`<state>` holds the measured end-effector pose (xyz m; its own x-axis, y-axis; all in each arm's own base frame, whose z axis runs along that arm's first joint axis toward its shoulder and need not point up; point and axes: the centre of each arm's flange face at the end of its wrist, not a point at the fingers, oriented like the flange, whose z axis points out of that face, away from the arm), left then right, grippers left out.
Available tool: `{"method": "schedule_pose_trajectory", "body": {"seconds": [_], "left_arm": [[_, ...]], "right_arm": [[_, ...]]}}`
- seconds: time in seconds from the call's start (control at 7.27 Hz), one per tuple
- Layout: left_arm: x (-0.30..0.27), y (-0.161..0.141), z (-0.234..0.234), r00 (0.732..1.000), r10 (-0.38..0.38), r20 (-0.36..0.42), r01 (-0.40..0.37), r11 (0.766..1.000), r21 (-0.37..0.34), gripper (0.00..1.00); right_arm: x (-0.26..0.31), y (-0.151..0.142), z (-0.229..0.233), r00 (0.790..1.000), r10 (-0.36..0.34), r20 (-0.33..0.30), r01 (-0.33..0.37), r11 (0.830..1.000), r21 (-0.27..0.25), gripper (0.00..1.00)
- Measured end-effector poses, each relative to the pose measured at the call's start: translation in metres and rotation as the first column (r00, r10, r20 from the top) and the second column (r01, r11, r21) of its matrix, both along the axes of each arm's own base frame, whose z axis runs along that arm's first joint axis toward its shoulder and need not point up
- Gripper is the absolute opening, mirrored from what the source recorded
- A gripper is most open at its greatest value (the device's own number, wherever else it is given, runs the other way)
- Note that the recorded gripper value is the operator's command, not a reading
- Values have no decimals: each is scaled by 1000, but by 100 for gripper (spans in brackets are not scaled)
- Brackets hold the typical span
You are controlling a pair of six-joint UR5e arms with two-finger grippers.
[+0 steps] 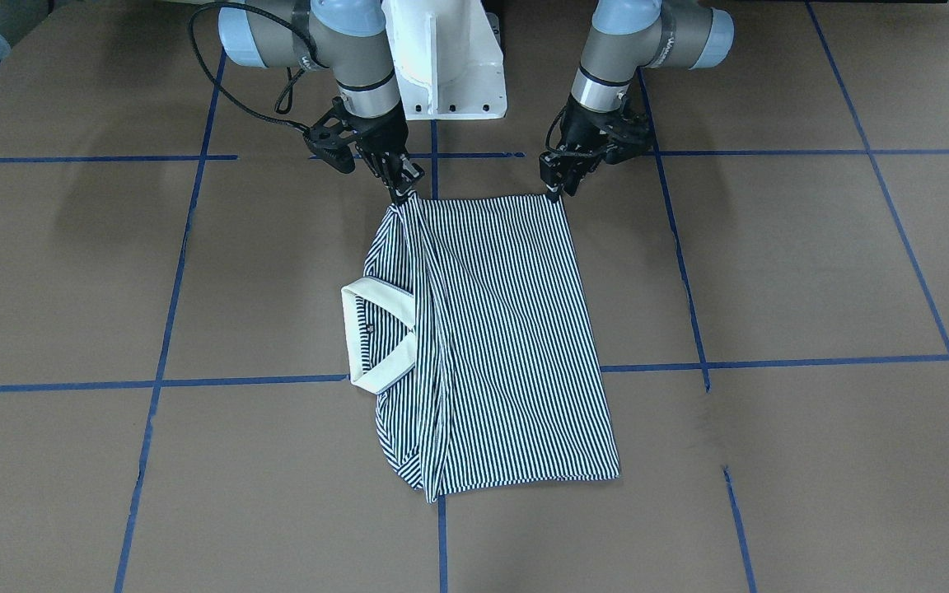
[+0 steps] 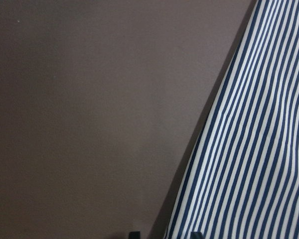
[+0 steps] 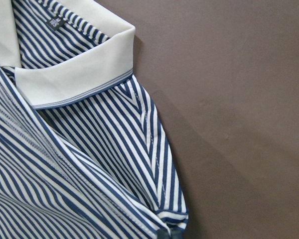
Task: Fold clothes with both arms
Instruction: 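Lower the left gripper to the shirt edge nearest the robot and grasp it, then lift the near half with both grippers and fold it over the far half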
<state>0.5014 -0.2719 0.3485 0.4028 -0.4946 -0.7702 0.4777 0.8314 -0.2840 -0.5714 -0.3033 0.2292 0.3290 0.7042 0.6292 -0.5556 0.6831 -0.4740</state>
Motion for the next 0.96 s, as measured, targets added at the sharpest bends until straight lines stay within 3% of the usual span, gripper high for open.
{"method": "schedule_pose_trajectory", "body": {"seconds": [0.55,0.96], "left_arm": [[-8,4,-22,999,5,-35,-4,1000,7,0],[-70,24,-107,994,48,-99,-49,999,-1,0]], "right_arm": [[7,6,3,1000,5,-2,-5,1000,1,0],[71,61,-32,999,11,-41,-10,1000,28,0]]}}
